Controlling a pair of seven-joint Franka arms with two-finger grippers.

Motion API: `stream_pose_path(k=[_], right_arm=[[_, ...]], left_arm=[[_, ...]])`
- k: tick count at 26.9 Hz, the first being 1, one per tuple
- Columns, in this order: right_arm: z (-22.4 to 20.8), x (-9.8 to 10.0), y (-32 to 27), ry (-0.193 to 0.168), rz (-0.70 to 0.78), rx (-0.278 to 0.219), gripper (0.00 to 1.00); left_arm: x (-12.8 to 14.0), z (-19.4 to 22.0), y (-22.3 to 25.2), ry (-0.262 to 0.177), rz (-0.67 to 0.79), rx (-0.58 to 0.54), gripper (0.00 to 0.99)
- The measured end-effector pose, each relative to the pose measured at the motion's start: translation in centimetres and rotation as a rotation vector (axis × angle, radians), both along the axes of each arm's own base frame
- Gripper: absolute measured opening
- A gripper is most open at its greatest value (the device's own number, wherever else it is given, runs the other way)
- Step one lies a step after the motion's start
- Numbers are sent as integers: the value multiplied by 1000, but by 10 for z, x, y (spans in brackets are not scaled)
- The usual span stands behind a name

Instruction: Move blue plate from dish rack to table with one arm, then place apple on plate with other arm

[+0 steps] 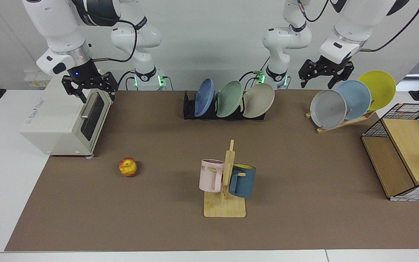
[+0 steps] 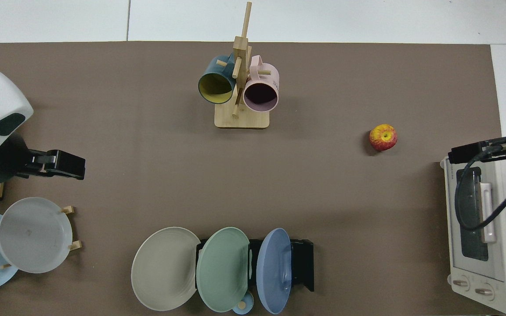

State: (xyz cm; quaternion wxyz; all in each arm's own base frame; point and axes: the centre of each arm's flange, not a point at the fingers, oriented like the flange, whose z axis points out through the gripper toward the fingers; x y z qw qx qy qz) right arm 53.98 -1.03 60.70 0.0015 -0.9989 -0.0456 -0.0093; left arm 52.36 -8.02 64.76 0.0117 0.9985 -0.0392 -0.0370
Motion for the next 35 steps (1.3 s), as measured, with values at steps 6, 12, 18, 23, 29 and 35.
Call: stream_pose_path(k=[6,12,18,23,29,35], right_arm=[[0,0,0,0,0,0,1000],[0,0,0,0,0,0,1000],[0,0,0,-1,0,0,1000],[0,0,0,-2,0,0,1000],[1,1,0,-9,0,0,1000],[1,2,0,-16,0,0,1000]], left_arm=[[0,2,5,-3,10,0,991],[0,2,6,-4,10,0,991],[0,2,6,-4,11,0,991],[0,2,5,-4,10,0,991],[-1,3,5,-5,10,0,991],[-4,4,0,-5,1,-1,991]])
